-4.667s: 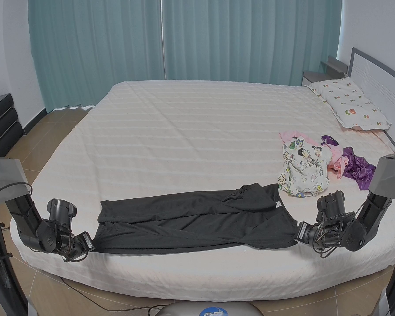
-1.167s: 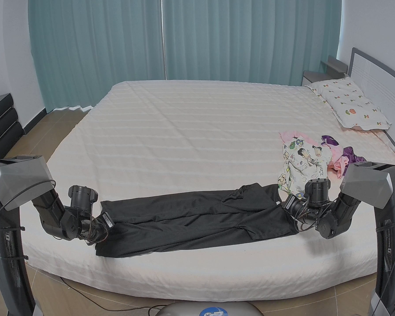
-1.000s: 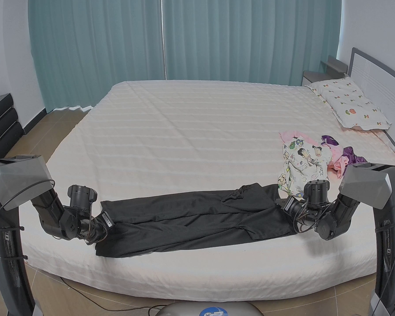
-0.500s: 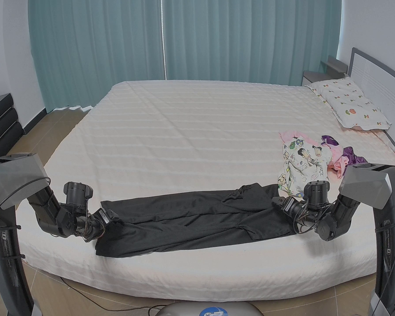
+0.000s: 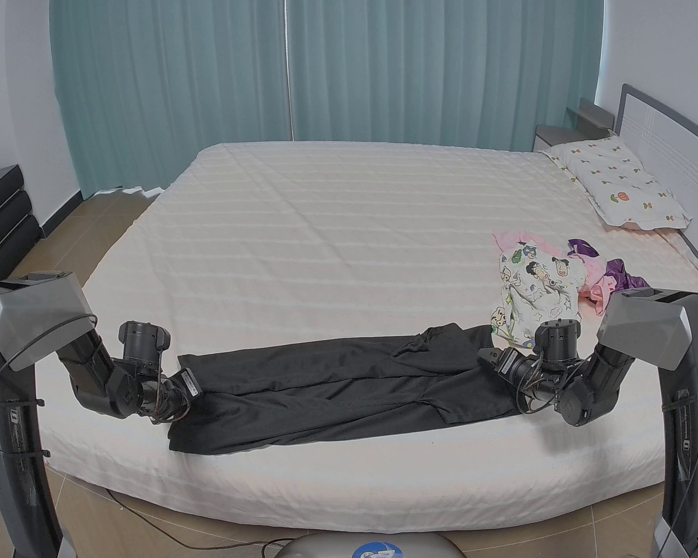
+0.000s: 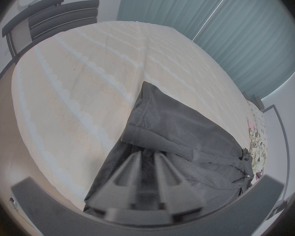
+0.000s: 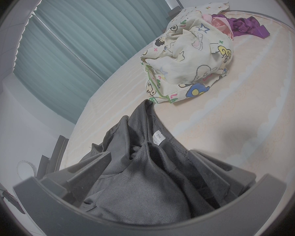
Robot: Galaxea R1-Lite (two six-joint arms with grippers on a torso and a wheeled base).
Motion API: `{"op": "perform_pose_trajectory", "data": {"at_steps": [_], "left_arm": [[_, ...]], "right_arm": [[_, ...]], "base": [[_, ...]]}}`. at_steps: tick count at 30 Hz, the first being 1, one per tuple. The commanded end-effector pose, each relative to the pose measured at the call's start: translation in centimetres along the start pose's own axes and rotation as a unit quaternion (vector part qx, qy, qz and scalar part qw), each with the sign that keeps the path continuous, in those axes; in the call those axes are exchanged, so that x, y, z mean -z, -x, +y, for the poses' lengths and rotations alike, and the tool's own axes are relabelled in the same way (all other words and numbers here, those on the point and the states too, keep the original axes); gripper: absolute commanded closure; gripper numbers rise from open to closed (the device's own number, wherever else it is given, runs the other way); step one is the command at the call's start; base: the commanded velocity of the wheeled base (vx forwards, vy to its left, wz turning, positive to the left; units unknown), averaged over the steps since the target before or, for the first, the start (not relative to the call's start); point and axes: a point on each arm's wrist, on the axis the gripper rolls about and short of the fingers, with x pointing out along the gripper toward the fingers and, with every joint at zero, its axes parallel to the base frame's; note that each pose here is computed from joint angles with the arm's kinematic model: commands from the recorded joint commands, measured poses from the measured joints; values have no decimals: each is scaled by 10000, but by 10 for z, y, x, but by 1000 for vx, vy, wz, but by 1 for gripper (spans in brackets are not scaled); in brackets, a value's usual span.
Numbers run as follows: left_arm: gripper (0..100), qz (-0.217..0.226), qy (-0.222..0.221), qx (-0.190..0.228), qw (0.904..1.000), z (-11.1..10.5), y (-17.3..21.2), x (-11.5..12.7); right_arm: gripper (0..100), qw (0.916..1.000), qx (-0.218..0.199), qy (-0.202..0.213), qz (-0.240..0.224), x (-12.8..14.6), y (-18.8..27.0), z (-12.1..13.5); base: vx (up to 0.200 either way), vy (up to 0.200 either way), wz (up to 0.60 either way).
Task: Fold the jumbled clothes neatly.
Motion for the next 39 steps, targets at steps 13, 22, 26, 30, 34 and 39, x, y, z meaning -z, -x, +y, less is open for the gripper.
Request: {"op": "perform_pose_trajectory", "data": {"at_steps": [13,22,26,30,34,39], "left_arm": [[100,-241,459,-400,9979,6,-1,0],[100,-183,461,-401,9980,7,0,3],[100,-183,461,-401,9980,7,0,3],[100,-181,474,-410,9979,8,-1,3],[100,-273,483,-365,9978,7,-1,1],[100,-432,684,-266,9964,7,0,1]], "right_arm": [[0,9999,14,49,101,4,2,-2],[0,9991,-396,108,73,6,3,4],[100,9987,-442,187,169,8,1,3],[100,9987,-423,227,180,9,-1,1],[100,9986,-476,213,64,5,-1,2],[100,9969,-702,195,-294,-3,2,6]], "base": [[0,0,0],[0,0,0],[0,0,0],[0,0,0],[0,0,0],[0,0,0]]}}
